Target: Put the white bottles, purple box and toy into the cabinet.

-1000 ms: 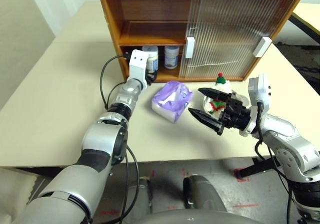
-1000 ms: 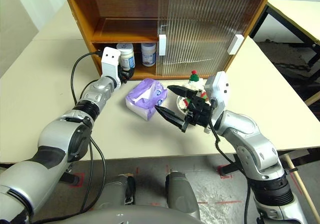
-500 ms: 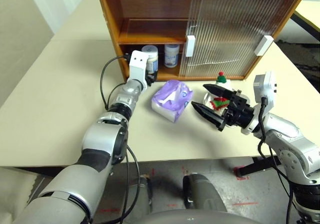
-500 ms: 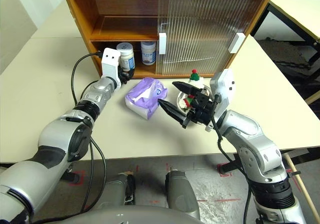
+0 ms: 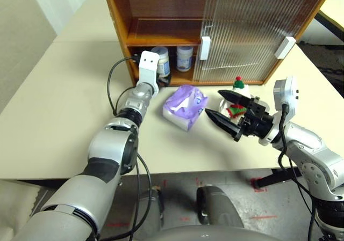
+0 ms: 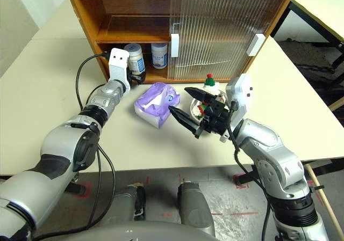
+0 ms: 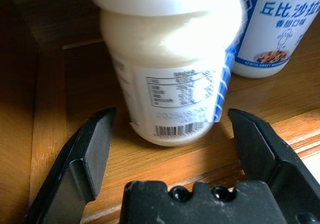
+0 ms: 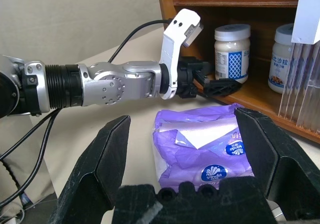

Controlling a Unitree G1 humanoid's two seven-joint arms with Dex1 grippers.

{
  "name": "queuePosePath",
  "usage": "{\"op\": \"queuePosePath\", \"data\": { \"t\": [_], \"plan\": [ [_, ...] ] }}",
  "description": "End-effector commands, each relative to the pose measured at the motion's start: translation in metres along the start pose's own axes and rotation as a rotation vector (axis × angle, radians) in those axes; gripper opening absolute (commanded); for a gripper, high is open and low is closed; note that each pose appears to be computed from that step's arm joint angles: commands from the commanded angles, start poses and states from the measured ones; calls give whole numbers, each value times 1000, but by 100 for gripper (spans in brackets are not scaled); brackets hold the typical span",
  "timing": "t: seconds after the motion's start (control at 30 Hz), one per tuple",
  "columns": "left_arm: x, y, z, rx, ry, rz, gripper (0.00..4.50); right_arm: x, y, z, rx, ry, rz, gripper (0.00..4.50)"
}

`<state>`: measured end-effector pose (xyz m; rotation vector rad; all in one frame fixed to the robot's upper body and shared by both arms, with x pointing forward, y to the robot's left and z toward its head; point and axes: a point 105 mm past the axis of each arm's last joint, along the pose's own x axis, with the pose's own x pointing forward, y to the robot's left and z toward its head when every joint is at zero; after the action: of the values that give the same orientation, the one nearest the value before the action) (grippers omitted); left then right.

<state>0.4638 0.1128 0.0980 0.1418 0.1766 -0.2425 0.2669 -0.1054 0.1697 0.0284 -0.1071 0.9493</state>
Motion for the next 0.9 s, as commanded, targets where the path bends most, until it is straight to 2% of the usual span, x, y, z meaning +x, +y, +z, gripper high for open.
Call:
{"op": "queuePosePath", "data": {
  "t": [0.03, 0.5, 0.9],
  "plan": [
    [2, -1, 10, 0, -17, -4, 447, 0, 1, 1, 9, -5, 7, 450],
    [-8, -17, -4, 11, -56, -151, 447, 7, -4, -1, 2, -10, 38, 450],
    [-37, -6, -17, -54, 4, -237, 447, 8, -12, -3, -21, -3, 61, 450]
  ]
}}
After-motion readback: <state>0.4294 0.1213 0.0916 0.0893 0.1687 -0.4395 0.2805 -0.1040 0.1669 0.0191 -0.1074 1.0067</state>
